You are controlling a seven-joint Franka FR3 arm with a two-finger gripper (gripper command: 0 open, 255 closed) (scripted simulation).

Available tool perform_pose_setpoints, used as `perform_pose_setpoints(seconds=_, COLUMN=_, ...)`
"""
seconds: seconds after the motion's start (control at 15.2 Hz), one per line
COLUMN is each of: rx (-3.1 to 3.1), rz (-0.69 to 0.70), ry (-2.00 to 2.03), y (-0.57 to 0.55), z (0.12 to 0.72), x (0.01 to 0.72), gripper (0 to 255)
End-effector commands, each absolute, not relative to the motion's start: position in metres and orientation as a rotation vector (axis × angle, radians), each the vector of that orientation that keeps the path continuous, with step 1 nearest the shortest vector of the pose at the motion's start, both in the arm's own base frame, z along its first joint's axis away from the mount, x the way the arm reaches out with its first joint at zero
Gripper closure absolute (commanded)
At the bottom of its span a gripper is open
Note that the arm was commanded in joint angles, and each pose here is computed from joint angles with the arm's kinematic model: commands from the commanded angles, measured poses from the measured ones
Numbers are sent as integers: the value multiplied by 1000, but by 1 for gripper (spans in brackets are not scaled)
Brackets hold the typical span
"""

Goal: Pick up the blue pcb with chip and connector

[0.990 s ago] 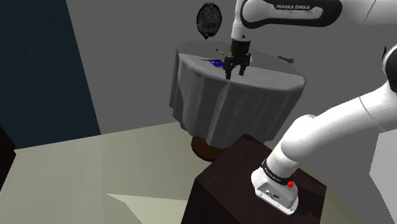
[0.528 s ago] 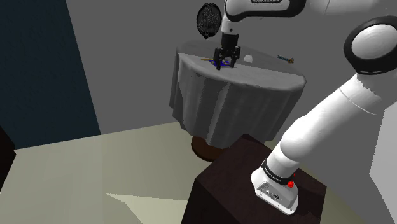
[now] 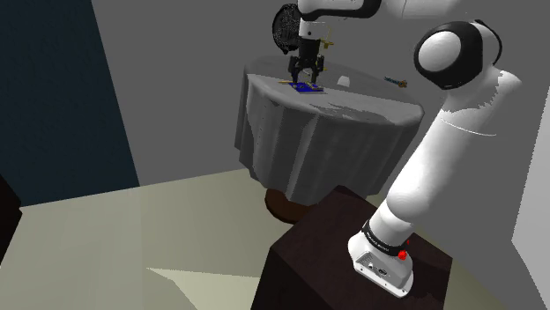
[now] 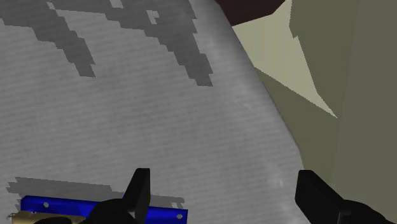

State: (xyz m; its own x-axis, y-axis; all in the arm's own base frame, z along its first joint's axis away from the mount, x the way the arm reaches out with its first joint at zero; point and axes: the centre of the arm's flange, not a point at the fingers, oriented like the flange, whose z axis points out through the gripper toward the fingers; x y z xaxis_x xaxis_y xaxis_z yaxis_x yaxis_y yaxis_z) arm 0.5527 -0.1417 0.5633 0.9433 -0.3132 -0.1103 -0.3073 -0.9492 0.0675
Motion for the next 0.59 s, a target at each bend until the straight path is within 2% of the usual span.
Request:
perform_pose_setpoints(seconds=0.0, rx=3044, rz=-182, ry=-516, y=-156, z=562, x=578, gripper=0)
perform_pose_setpoints(seconds=0.4, rx=3033, rz=-174, ry=-601, y=-204, z=565, x=637, gripper=0)
perform_pose_setpoints(seconds=0.53, rx=3033, rz=-174, ry=-601, y=-204, z=555, x=637, gripper=0)
